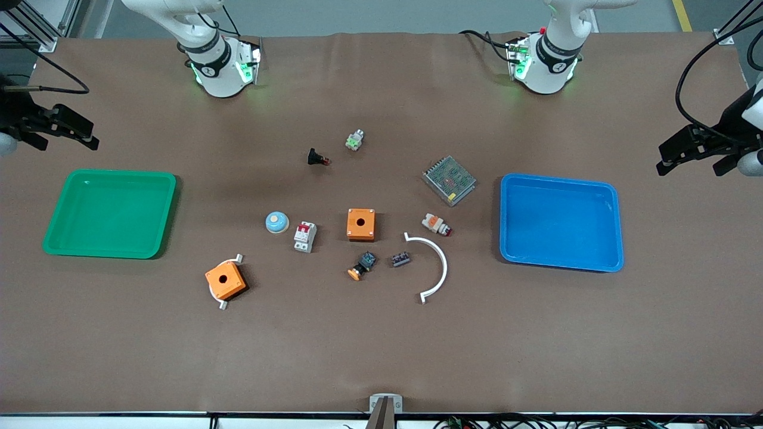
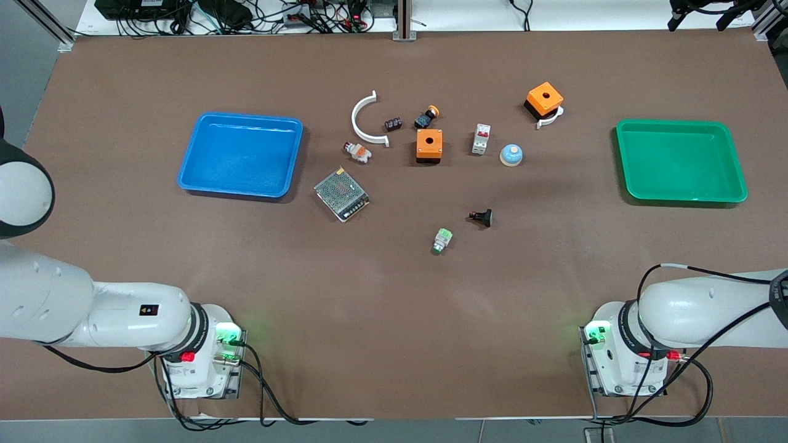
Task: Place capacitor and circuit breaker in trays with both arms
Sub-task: 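Reach the left gripper to the capacitor while the right gripper reaches the breaker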
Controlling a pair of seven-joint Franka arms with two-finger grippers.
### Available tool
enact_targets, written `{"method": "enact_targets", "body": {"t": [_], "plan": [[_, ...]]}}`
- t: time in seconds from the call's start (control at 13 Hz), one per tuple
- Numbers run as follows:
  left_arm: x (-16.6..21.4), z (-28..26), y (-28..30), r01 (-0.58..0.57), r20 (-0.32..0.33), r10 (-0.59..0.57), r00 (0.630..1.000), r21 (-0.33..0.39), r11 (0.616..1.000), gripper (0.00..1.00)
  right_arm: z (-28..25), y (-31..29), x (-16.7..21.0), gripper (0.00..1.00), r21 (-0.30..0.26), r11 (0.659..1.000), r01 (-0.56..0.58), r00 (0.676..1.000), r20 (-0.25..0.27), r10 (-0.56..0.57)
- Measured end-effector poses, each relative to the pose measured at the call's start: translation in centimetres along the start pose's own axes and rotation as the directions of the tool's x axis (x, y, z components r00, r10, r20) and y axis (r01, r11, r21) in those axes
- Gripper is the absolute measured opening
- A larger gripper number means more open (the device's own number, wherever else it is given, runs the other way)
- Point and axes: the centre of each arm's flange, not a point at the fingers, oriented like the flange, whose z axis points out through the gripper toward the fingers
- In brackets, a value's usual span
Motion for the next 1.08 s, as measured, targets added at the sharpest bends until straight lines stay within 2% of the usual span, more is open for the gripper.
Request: {"method": "enact_targets", "body": {"t": [0.46,0.69,1.08], "plan": [[0.1,0.7,0.6,-0.011,0.02,0.011,1.0,-0.001,1.0,1.0,0.0,0.0,0.0,1.0,0.0,1.0,0.002,1.0,0.0,-0.002],[0.3,3.8,2.2,-0.039,0.101,0.039,0.994,-0.003,0.999,1.0,0.1,-0.9,0.1,1.0,0.003,1.0,0.018,1.0,0.001,-0.018],[0.6,10.1,11.0,-0.081,0.211,0.081,0.974,-0.008,0.997,1.0,4.3,-9.1,2.9,1.0,-0.002,1.0,0.006,1.0,0.017,-0.006]]}}
